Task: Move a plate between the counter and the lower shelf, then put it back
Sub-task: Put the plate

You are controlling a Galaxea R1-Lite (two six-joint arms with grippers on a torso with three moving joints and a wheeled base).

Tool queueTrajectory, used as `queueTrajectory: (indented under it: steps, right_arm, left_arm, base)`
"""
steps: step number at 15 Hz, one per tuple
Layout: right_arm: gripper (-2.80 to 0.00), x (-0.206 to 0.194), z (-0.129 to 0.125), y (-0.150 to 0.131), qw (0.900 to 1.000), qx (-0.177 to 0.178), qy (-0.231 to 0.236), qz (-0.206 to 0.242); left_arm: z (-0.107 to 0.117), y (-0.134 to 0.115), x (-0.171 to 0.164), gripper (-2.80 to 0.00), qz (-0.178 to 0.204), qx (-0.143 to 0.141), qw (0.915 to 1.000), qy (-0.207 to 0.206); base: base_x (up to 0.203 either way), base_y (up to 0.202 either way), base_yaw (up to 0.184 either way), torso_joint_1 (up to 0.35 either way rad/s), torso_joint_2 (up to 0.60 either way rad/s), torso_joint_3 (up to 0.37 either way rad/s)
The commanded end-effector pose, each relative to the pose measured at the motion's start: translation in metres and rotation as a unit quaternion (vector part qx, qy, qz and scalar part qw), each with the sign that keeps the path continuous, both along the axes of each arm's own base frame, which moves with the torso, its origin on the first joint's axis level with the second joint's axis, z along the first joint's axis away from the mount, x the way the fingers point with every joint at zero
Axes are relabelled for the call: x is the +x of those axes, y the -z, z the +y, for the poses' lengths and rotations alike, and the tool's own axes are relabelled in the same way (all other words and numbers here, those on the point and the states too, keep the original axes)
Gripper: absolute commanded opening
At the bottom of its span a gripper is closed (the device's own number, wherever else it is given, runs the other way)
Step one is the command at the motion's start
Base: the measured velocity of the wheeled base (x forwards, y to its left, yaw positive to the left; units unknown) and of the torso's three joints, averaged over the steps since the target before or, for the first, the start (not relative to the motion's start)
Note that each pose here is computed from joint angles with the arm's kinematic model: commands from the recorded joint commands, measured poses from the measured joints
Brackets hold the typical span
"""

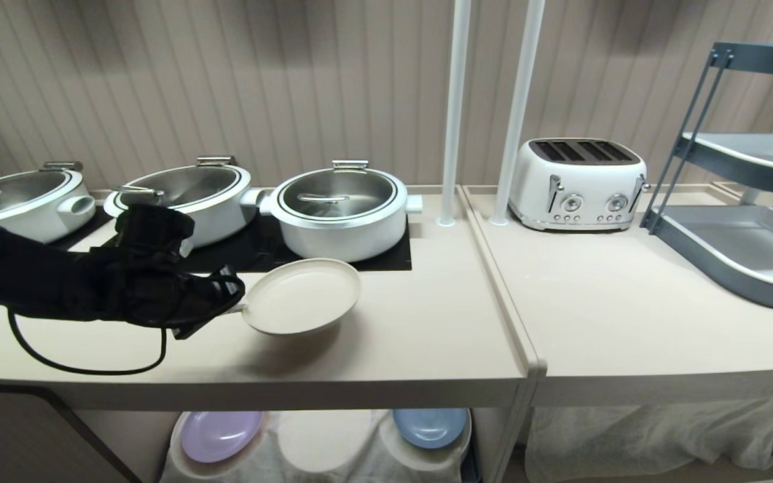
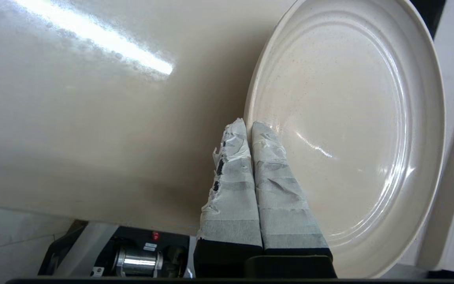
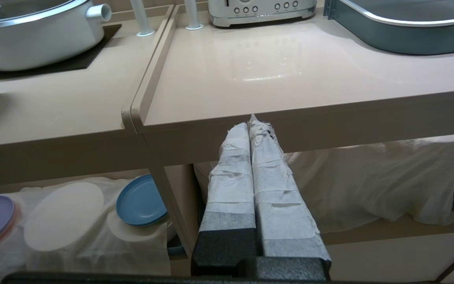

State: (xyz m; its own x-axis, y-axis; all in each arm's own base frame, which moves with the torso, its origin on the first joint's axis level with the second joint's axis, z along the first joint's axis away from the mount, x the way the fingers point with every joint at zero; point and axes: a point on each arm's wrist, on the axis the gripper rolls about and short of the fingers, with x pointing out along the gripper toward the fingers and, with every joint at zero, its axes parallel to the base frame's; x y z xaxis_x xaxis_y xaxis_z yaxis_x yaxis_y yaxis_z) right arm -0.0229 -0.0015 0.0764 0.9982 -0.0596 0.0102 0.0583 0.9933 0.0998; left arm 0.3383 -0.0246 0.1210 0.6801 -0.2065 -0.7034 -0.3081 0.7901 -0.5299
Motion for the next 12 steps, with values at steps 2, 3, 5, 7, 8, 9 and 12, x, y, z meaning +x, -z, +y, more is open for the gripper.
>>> queueTrajectory:
  steps: [2,3,5,7,8,9,12]
  right_arm:
    - [-2.80,0.000,0.000,0.000,1.000,0.000,0.000,0.000]
    - [-2.80,0.000,0.000,0.000,1.000,0.000,0.000,0.000]
    - [-2.80,0.000,0.000,0.000,1.000,0.000,0.000,0.000]
    - [-2.80,0.000,0.000,0.000,1.000,0.000,0.000,0.000]
    - [-2.80,0.000,0.000,0.000,1.000,0.000,0.000,0.000]
    - [-2.80,0.000,0.000,0.000,1.000,0.000,0.000,0.000]
    - [-2.80,0.000,0.000,0.000,1.000,0.000,0.000,0.000]
  left_arm:
    - [0.002,0.026,0.014,-2.80,0.026,0.002,0.9996,-0.005]
    - [0.002,0.027,0.015,-2.80,0.027,0.002,0.9996,-0.005]
    - [0.002,0.034,0.018,-2.80,0.036,0.003,0.9993,-0.004]
    - [0.002,0.037,0.021,-2.80,0.039,0.003,0.9992,-0.004]
    - [0.002,0.038,0.022,-2.80,0.039,0.003,0.9992,-0.004]
    - [0.001,0.039,0.022,-2.80,0.039,0.004,0.9992,-0.004]
    - [0.000,0.042,0.023,-2.80,0.044,0.005,0.9990,-0.004]
  base:
    - [0.000,0.000,0.000,0.000,0.00,0.000]
    - [0.000,0.000,0.000,0.000,0.00,0.000]
    - [0.000,0.000,0.000,0.000,0.00,0.000]
    - [0.000,0.000,0.000,0.000,0.00,0.000]
    - [0.000,0.000,0.000,0.000,0.00,0.000]
    - [0.000,0.000,0.000,0.000,0.00,0.000]
    - [0.000,0.000,0.000,0.000,0.00,0.000]
